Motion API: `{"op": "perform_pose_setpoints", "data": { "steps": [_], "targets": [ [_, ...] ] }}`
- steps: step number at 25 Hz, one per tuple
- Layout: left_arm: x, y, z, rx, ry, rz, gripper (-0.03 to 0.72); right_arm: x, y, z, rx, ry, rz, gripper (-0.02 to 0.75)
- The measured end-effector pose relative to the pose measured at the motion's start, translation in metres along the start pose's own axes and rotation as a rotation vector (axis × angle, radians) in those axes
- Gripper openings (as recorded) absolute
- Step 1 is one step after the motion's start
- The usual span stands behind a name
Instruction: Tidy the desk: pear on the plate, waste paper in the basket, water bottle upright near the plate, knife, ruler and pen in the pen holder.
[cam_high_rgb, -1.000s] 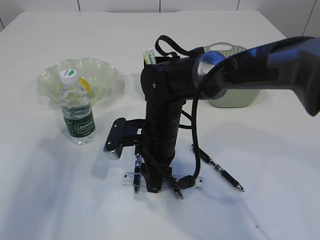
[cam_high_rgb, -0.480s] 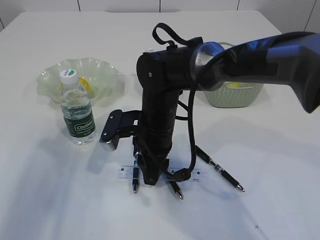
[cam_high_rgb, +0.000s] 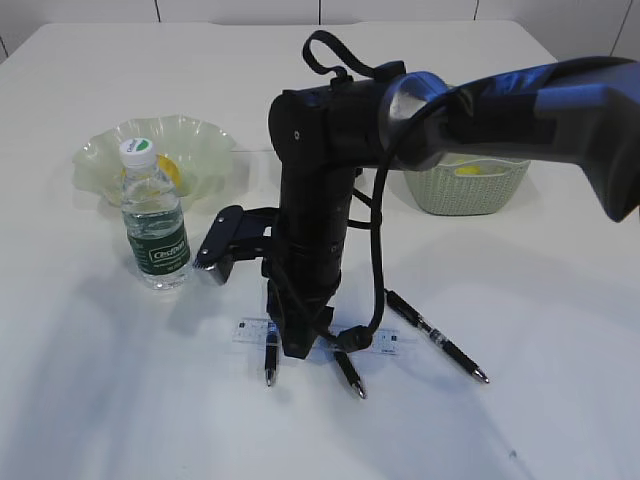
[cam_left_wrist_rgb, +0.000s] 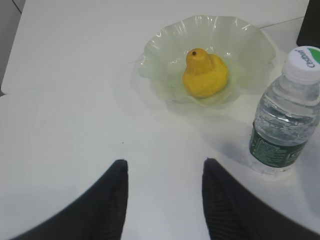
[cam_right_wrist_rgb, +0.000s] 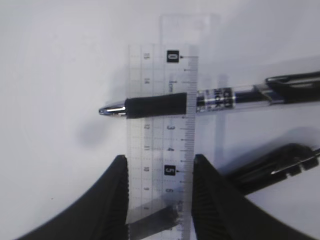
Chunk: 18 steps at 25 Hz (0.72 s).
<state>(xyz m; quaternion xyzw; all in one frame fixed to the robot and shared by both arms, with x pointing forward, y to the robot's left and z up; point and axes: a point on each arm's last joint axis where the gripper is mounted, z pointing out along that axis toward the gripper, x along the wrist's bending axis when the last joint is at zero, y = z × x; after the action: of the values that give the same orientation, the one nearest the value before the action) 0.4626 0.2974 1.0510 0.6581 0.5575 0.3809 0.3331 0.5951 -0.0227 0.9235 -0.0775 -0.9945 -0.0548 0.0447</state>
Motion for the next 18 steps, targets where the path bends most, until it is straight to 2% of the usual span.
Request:
{"op": "perform_pose_setpoints", "data": {
  "steps": [18],
  "targets": [
    [0.0, 0.001, 0.0, -0.006, 0.001, 0.0, 0.341, -0.012, 0.021, -0.047, -0.105, -0.103, 0.026, 0.276]
  ]
}}
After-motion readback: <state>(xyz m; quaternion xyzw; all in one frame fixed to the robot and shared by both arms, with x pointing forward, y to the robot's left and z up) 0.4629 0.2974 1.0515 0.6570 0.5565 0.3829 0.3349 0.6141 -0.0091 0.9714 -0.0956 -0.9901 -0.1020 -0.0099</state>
